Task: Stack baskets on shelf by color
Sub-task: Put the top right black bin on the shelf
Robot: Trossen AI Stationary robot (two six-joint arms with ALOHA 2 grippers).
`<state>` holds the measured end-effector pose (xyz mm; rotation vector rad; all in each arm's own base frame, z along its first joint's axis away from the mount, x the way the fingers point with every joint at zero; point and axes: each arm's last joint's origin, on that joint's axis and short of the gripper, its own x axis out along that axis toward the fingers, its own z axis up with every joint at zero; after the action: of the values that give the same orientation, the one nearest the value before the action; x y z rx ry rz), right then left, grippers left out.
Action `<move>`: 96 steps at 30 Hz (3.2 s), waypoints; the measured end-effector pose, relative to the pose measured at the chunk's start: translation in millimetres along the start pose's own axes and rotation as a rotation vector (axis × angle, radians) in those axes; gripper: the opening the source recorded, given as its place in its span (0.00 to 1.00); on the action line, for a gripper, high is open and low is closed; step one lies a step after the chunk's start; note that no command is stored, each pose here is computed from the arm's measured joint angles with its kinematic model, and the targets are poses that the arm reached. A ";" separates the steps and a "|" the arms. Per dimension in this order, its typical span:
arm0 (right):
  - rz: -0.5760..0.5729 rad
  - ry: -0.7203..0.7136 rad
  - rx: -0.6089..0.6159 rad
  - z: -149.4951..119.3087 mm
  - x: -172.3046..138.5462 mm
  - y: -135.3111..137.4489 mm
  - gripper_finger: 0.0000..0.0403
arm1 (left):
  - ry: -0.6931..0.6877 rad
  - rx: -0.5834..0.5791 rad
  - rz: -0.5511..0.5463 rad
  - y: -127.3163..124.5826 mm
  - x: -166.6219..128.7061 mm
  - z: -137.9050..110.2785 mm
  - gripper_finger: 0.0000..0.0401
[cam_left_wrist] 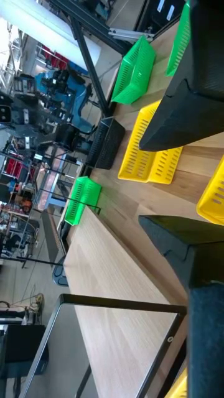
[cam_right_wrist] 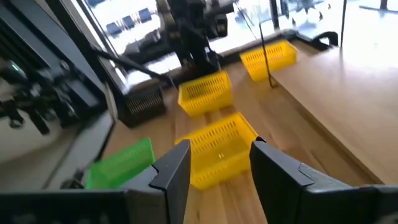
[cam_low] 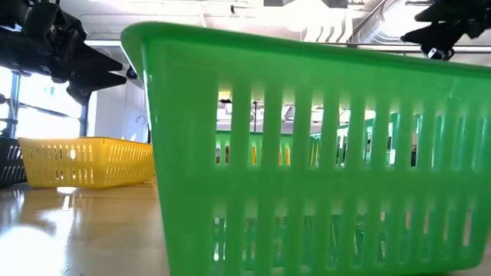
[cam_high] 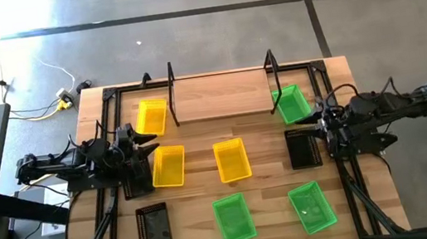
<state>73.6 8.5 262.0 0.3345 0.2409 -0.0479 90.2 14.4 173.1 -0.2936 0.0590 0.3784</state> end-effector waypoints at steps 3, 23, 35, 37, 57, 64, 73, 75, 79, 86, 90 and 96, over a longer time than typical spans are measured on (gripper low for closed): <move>-0.040 0.101 -0.020 12.6 -0.2 5.0 0.37 | 0.000 0.000 0.000 0.0 0.0 -0.1 0.42; -0.085 0.775 -0.045 13.8 41.7 29.9 0.37 | 0.000 0.000 0.000 0.0 0.0 -0.1 0.42; -0.158 1.006 -0.097 -12.3 77.2 42.9 0.37 | 0.000 0.000 0.000 0.0 0.0 0.0 0.42; -0.174 1.047 -0.111 -18.3 84.6 44.7 0.37 | 0.000 0.000 0.000 0.0 0.0 0.0 0.42; -0.211 1.323 -0.183 -65.8 122.9 58.5 0.37 | 0.000 0.000 0.000 0.0 0.0 -0.1 0.42; -0.267 1.386 -0.224 -79.7 130.8 57.7 0.37 | 0.000 0.000 0.000 0.0 0.0 0.0 0.42; -0.320 1.451 -0.242 -93.0 138.6 55.0 0.31 | 0.000 0.000 0.000 0.0 0.0 -0.1 0.42; -0.315 1.455 -0.236 -93.1 138.5 55.2 0.25 | 0.000 0.000 0.000 0.0 0.0 -0.1 0.42; -0.310 1.468 -0.194 -92.6 137.3 56.0 0.08 | 0.000 0.000 0.000 0.0 0.0 0.0 0.42; -0.316 1.448 -0.116 -84.6 139.7 62.8 0.03 | 0.000 0.000 0.000 0.0 0.0 0.0 0.42; -0.305 1.393 -0.080 -69.3 146.6 73.6 0.01 | 0.000 0.000 0.000 0.0 0.0 0.0 0.42; -0.294 1.275 -0.031 -39.3 156.7 91.9 0.00 | 0.000 0.000 0.000 0.0 0.0 -0.1 0.42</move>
<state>224.6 107.2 217.4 0.2562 1.5528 -0.1169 90.2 14.4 173.0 -0.2933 0.0591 0.3782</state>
